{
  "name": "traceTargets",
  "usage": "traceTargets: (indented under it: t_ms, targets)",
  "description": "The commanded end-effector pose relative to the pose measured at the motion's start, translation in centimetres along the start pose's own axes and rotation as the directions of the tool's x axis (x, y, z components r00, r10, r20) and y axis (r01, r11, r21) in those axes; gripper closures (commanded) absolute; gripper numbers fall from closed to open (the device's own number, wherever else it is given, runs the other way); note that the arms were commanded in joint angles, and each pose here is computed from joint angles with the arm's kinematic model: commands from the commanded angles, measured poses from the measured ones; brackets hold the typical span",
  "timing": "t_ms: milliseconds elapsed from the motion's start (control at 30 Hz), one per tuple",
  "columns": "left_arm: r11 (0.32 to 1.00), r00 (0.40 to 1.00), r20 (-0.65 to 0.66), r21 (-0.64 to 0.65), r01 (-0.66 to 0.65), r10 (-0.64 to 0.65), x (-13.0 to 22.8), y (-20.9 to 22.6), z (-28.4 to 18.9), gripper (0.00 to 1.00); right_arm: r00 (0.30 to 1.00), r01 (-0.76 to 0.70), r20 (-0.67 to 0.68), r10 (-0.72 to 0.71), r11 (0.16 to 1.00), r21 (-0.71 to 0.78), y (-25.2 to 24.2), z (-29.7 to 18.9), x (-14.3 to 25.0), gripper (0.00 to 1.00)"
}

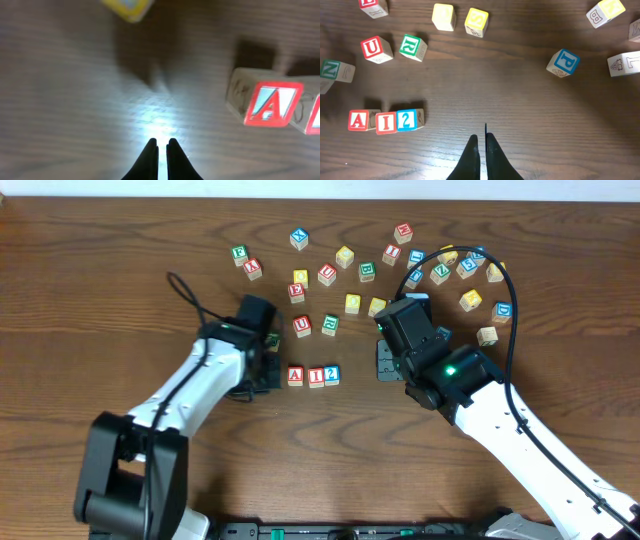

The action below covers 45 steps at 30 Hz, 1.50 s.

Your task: Spell out AI2

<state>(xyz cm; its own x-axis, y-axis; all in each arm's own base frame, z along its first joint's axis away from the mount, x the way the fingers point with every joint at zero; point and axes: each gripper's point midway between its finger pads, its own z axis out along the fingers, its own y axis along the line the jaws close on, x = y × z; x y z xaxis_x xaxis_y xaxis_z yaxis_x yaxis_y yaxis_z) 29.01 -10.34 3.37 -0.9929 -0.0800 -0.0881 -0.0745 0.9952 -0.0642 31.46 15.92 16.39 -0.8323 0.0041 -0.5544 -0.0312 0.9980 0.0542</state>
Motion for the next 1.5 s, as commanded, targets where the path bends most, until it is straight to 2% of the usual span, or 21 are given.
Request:
traceTargets:
  t_ms: [0, 267, 700, 933, 1467]
  targets:
    - [0.998, 1.000, 0.017, -0.067, -0.003, 0.004, 0.0, -0.1, 1.0, 0.92, 1.000, -0.017, 0.022, 0.017, 1.000, 0.010, -0.2, -0.3, -0.7, 0.99]
    - [0.999, 0.997, 0.082, -0.035, -0.009, 0.012, -1.4, -1.0, 1.3, 0.92, 1.000, -0.017, 0.023, 0.017, 1.000, 0.010, -0.2, -0.3, -0.7, 0.99]
    - [1.000, 0.993, 0.115, -0.017, -0.009, 0.011, -1.5, -1.1, 2.5, 0.92, 1.000, -0.017, 0.024, 0.017, 1.000, 0.013, -0.3, -0.3, -0.8, 0.99]
    - [0.999, 0.981, 0.190, 0.011, -0.044, 0.041, -3.4, -1.9, 2.2, 0.92, 1.000, -0.015, 0.021, 0.015, 1.000, 0.015, -0.3, -0.2, -0.7, 0.99]
    - [0.995, 0.985, 0.166, 0.083, -0.057, 0.042, -2.9, -3.2, 2.2, 0.92, 1.000, -0.013, 0.018, 0.012, 1.000, 0.024, -0.5, -0.2, -0.5, 0.99]
